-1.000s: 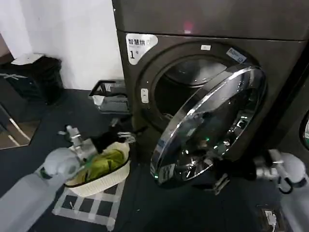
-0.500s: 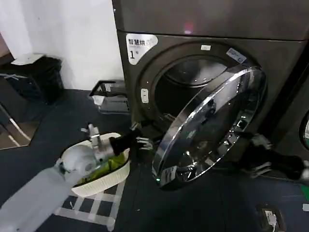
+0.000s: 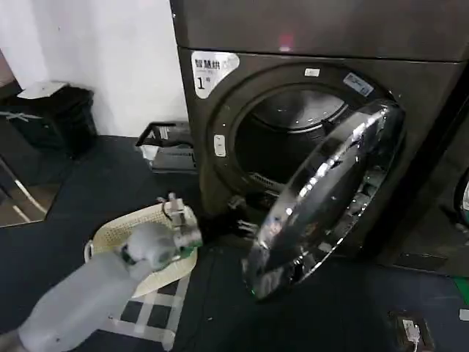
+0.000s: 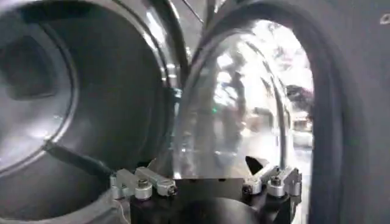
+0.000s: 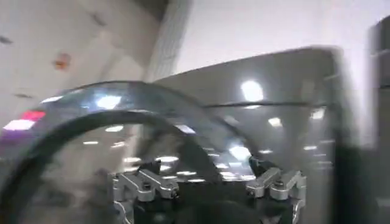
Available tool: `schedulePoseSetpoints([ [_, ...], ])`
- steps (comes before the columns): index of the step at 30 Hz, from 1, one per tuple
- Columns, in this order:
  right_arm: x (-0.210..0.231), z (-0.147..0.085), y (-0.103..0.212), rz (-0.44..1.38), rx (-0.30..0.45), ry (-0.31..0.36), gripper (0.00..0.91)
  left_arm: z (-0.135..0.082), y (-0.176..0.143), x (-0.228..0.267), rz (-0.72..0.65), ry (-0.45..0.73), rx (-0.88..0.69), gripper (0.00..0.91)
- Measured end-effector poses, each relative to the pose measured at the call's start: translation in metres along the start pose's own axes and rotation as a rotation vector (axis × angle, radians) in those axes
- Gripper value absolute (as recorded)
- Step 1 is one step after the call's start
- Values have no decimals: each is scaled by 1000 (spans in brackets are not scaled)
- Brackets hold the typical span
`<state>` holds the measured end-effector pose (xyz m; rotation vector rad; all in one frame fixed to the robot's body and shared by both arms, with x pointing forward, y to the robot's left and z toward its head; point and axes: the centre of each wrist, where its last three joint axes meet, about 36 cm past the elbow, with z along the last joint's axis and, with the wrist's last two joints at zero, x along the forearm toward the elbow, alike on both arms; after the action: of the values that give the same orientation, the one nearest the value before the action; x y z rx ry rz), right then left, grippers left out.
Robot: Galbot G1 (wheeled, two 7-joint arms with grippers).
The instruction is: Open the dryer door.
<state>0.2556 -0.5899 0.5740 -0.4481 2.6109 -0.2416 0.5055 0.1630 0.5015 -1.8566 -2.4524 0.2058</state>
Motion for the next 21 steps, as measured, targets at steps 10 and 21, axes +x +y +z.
schedulePoseSetpoints([
  [10,54,-46,-3,534,91,34,907,4,-12,-45,94,1,4,907],
  [21,97,-110,-8,983,243,34,907,-4,-20,-105,176,2,-11,907],
])
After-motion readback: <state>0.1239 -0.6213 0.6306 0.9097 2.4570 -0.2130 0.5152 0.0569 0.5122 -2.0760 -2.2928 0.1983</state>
